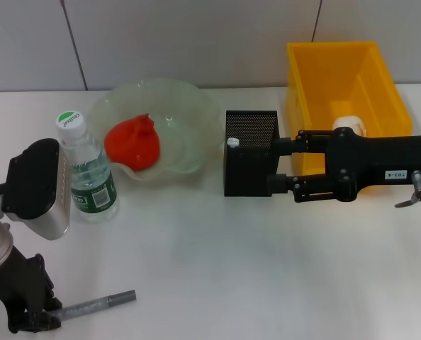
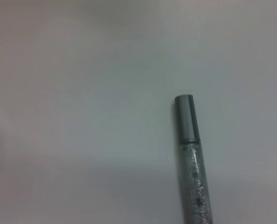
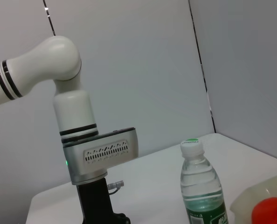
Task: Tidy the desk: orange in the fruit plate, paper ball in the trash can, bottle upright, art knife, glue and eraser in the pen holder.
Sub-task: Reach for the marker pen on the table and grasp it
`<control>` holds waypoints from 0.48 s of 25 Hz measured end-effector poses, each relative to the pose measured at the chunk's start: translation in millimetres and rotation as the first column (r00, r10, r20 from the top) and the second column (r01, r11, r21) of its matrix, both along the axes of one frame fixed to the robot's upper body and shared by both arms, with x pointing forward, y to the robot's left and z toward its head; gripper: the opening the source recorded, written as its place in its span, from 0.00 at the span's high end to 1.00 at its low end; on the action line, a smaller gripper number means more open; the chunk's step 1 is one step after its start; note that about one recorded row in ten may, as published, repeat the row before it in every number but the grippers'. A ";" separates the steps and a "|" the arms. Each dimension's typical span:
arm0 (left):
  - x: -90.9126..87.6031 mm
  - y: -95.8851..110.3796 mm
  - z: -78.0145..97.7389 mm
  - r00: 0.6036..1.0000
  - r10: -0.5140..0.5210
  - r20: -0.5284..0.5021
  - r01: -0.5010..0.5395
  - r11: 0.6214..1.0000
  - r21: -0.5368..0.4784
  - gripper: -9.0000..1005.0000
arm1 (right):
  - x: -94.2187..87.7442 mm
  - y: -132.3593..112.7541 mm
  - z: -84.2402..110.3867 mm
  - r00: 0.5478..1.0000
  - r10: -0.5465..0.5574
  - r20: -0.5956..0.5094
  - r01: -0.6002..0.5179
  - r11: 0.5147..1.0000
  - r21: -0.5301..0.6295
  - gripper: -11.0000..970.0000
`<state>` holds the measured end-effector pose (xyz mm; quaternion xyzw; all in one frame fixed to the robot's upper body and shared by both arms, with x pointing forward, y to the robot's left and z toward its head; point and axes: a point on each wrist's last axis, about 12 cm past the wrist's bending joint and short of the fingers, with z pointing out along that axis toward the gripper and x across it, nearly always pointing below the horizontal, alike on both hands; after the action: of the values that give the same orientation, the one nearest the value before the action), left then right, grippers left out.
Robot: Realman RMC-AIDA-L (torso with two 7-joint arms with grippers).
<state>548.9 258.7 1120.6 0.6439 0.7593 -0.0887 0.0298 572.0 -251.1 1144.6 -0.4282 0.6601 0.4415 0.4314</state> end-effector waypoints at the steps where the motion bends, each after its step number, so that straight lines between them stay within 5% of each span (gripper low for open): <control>1: -0.1 -0.1 -0.1 1.000 -0.002 0.000 0.002 1.000 0.001 0.72 | 0.1 0.2 0.1 1.000 0.000 0.000 0.000 1.000 0.000 0.21; 12: -0.1 -0.5 -0.4 1.000 -0.004 -0.001 0.004 1.000 0.002 0.76 | 1.2 0.6 1.5 1.000 -0.003 0.005 0.003 1.000 0.007 0.21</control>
<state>548.8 258.2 1120.3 0.6454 0.7582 -0.0885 0.0284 573.2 -250.5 1146.0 -0.4267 0.6582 0.4420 0.4350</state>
